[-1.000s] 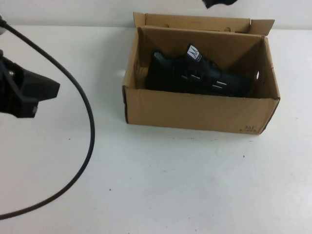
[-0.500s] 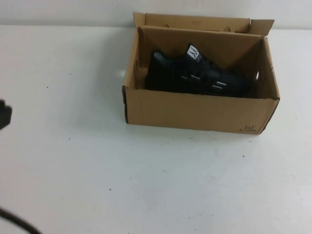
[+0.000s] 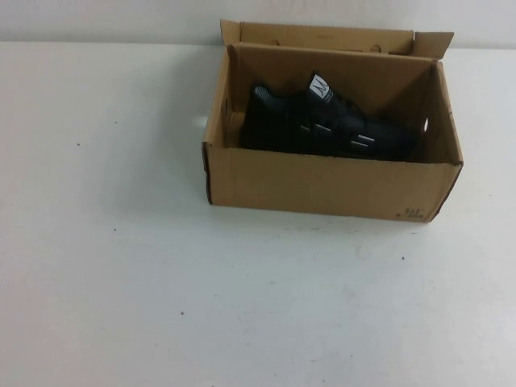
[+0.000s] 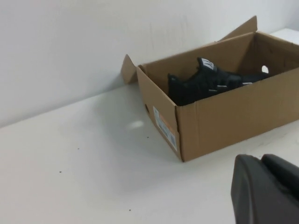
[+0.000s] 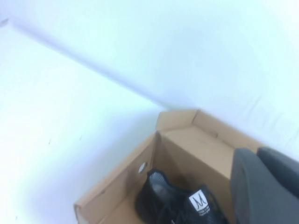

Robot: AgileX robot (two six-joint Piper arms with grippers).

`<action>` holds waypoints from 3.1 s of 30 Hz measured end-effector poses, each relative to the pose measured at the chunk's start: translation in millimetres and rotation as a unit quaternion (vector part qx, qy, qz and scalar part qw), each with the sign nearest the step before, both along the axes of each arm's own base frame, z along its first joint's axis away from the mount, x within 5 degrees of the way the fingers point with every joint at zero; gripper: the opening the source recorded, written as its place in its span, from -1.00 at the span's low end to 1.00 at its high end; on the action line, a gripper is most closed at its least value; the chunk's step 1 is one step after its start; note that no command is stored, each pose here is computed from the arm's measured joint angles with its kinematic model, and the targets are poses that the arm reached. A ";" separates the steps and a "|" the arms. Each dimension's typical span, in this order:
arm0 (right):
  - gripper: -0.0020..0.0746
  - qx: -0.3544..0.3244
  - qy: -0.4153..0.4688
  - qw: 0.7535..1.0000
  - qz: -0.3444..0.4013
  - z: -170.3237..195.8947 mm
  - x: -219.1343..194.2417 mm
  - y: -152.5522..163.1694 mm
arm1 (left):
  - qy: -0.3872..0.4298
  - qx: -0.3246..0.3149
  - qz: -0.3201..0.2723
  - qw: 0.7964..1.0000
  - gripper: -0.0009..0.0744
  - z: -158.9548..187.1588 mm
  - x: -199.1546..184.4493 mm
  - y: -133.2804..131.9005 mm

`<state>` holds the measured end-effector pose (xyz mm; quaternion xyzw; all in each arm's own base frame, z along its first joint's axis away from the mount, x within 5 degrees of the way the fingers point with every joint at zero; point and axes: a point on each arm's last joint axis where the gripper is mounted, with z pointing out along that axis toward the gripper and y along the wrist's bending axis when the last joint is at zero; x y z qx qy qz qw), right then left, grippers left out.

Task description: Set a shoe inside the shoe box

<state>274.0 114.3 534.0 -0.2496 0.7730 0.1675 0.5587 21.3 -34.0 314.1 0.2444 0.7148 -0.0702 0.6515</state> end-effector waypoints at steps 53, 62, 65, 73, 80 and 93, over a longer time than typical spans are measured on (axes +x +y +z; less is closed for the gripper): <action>-0.97 0.075 -0.004 0.993 -0.091 -296.3 -202.4 -77.6 | 0.022 -0.029 0.009 0.999 -0.98 -15.6 -1.4 0.8; -0.98 0.060 0.032 0.995 -0.069 -302.8 -206.1 -74.5 | -0.010 0.008 0.108 0.994 -0.98 -63.4 13.2 18.1; -0.99 0.057 0.040 0.995 -0.064 -304.2 -207.2 -73.9 | 0.006 -0.020 0.167 0.986 -0.98 -87.3 23.6 27.5; -0.99 0.050 0.054 0.996 -0.056 -306.7 -208.9 -72.9 | 0.075 -0.078 0.226 0.968 -0.98 -131.2 31.1 35.2; -0.99 0.044 0.066 0.996 -0.049 -308.8 -210.4 -72.0 | 0.111 -0.094 0.231 0.962 -0.98 -143.6 30.8 34.5; -0.99 0.040 0.073 0.996 -0.044 -310.2 -211.4 -71.5 | 0.111 -0.096 0.230 0.962 -0.98 -143.6 30.8 34.5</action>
